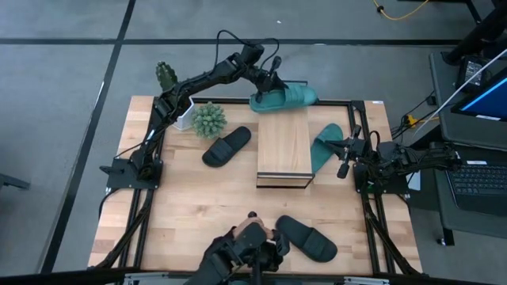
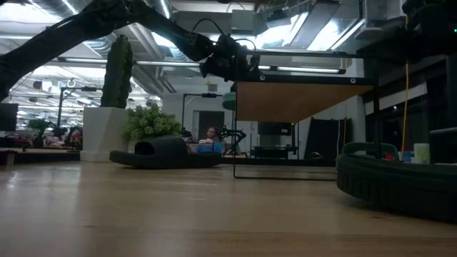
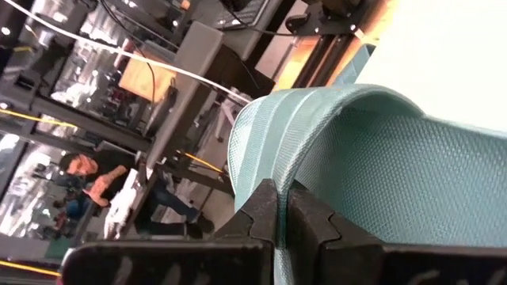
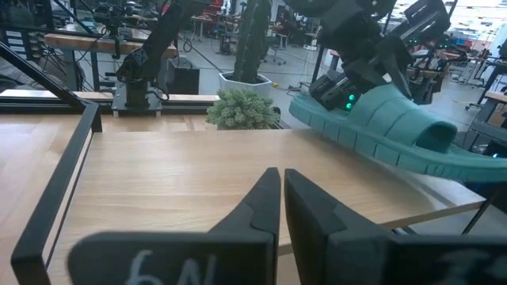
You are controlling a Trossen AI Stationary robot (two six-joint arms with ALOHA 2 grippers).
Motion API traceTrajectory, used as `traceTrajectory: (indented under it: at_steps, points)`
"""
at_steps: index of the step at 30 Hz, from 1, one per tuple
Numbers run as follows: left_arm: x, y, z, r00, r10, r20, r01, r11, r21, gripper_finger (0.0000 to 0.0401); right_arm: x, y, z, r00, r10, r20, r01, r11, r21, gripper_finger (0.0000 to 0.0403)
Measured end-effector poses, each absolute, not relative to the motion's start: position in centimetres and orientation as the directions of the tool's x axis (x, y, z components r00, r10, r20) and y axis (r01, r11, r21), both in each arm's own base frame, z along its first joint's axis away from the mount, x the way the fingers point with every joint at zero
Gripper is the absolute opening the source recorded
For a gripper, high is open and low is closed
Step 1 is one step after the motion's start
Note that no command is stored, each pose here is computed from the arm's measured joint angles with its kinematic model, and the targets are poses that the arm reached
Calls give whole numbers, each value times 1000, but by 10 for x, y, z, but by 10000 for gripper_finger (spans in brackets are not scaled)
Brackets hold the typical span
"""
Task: Pick and place slides into the shelf
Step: Put the bottom green slide on the shelf
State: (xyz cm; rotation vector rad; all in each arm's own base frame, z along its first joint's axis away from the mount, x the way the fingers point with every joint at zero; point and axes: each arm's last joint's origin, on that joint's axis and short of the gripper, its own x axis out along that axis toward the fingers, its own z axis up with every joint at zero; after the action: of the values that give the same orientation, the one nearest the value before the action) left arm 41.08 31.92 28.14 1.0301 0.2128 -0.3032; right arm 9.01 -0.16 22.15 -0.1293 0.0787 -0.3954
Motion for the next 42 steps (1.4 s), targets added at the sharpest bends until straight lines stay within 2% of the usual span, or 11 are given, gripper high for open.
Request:
traceTrajectory:
  at_steps: [3,8,19,23,42]
  points:
    - [411,318,280,934,-147,-327,356,487,798,13,90,-2,222,920,-389,-51,379,915,-141,23]
    - [415,314,280,935,-122,-332,341,560,755,16,90,-2,222,920,-389,-51,379,915,-140,23]
    - [418,311,280,934,-113,-338,340,568,750,19,90,-2,222,920,-388,-51,379,915,-138,23]
    - [419,311,280,934,-69,-350,320,597,736,20,90,-2,222,920,-389,-51,379,915,-138,23]
    - [422,312,282,935,16,-354,282,570,772,21,90,-2,222,920,-389,-51,382,918,-111,23]
